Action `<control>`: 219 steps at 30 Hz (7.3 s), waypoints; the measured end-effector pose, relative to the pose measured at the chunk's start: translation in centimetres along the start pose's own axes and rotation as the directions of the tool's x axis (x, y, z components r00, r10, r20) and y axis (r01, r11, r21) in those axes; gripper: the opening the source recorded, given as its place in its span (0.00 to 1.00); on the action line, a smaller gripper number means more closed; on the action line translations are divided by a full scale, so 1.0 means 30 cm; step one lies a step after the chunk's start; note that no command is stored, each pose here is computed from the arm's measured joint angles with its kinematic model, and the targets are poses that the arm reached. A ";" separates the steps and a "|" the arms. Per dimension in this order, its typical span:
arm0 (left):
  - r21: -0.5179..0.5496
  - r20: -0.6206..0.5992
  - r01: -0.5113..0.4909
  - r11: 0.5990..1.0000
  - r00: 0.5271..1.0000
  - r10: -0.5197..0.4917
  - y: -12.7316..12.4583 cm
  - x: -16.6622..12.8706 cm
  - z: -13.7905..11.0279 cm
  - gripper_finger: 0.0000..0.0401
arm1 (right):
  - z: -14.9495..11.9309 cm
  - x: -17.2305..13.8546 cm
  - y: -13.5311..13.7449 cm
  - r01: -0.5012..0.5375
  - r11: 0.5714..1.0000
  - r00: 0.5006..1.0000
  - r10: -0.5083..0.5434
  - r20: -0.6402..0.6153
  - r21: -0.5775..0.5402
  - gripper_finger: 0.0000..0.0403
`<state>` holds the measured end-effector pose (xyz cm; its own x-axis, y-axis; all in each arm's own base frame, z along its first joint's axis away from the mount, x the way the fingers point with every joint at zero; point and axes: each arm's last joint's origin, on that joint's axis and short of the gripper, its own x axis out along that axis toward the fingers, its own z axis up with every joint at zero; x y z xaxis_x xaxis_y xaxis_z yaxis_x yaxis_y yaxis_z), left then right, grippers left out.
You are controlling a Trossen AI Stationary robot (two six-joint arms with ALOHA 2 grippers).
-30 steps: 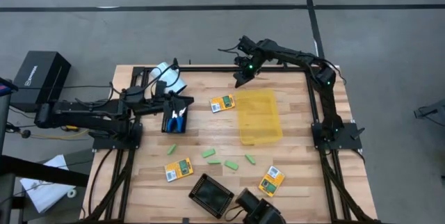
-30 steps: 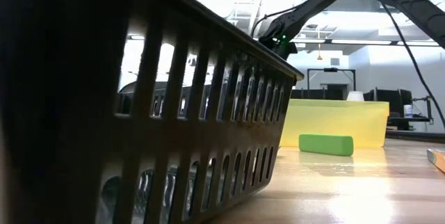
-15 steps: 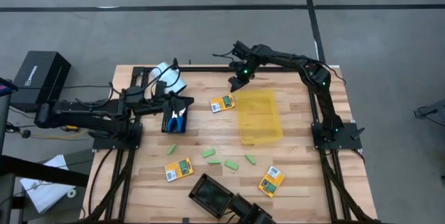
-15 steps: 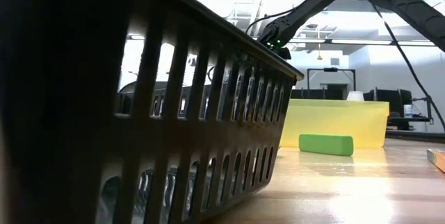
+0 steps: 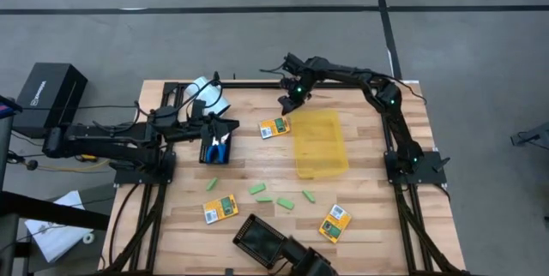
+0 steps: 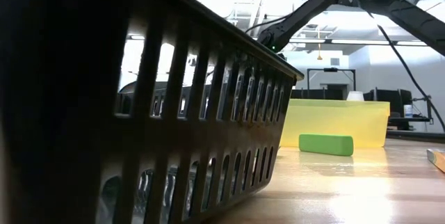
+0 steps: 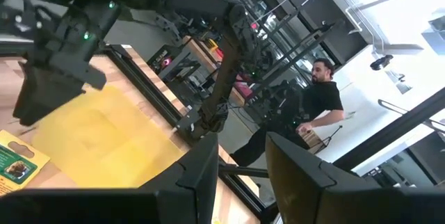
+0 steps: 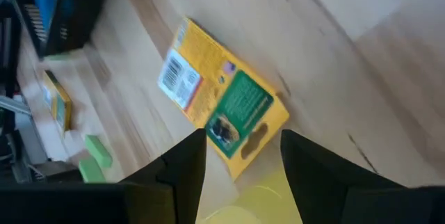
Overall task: Pick & Place School Supplies
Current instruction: Put the top crayon box into the yellow bin
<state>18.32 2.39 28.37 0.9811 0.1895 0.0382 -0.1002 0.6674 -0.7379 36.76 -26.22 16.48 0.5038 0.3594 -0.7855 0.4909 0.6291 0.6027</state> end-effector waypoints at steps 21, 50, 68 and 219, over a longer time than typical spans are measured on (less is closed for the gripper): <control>-0.010 0.002 0.001 1.000 1.000 -0.001 -0.001 0.000 0.001 0.29 | -0.005 0.017 0.063 -0.126 0.987 0.990 0.131 -0.043 0.102 0.41; 0.047 -0.291 -0.330 0.943 0.899 0.328 0.258 0.153 -0.112 0.29 | 0.039 -0.104 0.065 -0.284 0.951 0.958 0.285 0.010 0.121 0.44; 0.096 -0.358 -0.266 0.959 0.890 0.282 0.495 0.465 0.018 0.31 | 0.149 -0.415 0.223 -0.376 0.923 0.900 0.386 0.202 -0.087 0.45; 0.613 -0.625 0.073 0.787 0.654 0.426 0.429 0.417 0.017 0.35 | 0.091 -0.532 0.336 -0.377 0.905 0.891 0.413 0.188 -0.199 0.42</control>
<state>29.24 13.72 19.71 0.7024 -0.0416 -0.7105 -0.1086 0.9803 -0.1647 35.62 -27.49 35.48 0.7853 0.4501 -0.4250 0.1127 0.5711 0.8131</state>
